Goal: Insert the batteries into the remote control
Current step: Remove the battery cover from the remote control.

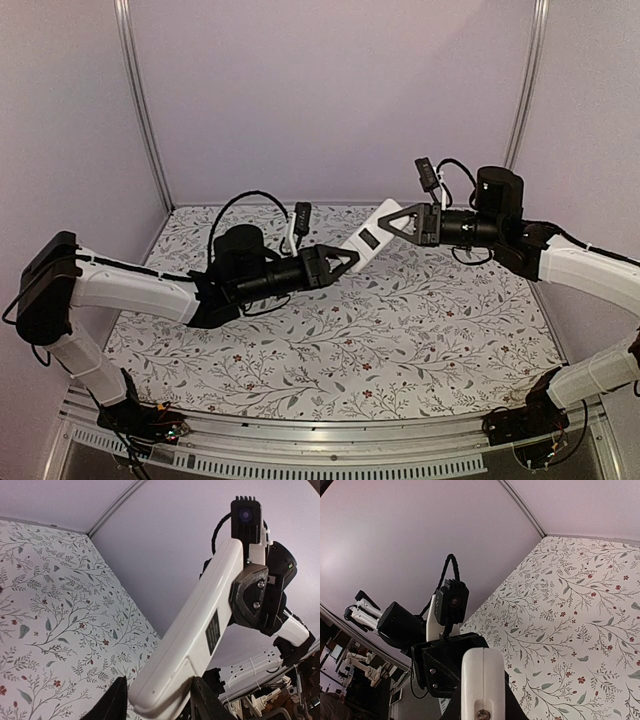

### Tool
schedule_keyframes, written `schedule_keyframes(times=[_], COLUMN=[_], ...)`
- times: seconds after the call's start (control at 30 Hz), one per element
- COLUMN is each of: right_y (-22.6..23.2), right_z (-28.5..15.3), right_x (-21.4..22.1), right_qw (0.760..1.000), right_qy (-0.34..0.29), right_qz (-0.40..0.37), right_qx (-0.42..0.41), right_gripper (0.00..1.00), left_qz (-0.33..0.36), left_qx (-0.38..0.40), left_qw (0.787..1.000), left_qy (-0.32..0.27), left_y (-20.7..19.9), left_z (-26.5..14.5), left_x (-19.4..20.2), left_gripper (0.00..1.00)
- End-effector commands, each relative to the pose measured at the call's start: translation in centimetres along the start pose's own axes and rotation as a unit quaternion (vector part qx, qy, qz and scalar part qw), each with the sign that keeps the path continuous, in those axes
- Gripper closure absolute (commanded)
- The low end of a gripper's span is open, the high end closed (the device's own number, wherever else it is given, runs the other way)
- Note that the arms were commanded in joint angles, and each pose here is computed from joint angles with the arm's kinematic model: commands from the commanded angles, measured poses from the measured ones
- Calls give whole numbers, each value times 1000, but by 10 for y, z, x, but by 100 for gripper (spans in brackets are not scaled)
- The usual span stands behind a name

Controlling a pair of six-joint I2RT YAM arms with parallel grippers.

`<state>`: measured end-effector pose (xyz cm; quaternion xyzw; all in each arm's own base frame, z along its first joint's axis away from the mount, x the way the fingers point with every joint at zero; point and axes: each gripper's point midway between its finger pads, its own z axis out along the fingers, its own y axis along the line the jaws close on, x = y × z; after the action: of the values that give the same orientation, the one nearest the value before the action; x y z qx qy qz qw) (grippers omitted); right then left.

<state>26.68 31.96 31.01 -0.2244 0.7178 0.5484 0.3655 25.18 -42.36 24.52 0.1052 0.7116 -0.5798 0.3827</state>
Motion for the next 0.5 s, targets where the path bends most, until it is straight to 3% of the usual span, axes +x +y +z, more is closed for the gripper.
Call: schedule_keyframes(times=[0.0, 0.47], right_y=[33, 34], right_z=[-15, -18], right_x=[-24, -27], right_qw=[998, 997], right_qy=[-38, -47], right_qz=[-22, -14], right_qx=[-49, -61], right_gripper=[100, 100], left_qz=[-13, -12], left_qx=[-63, -62], left_qw=[998, 998], left_qy=[3, 2], left_y=[38, 38], left_z=[-5, -6], left_x=[9, 7], left_gripper=[58, 73])
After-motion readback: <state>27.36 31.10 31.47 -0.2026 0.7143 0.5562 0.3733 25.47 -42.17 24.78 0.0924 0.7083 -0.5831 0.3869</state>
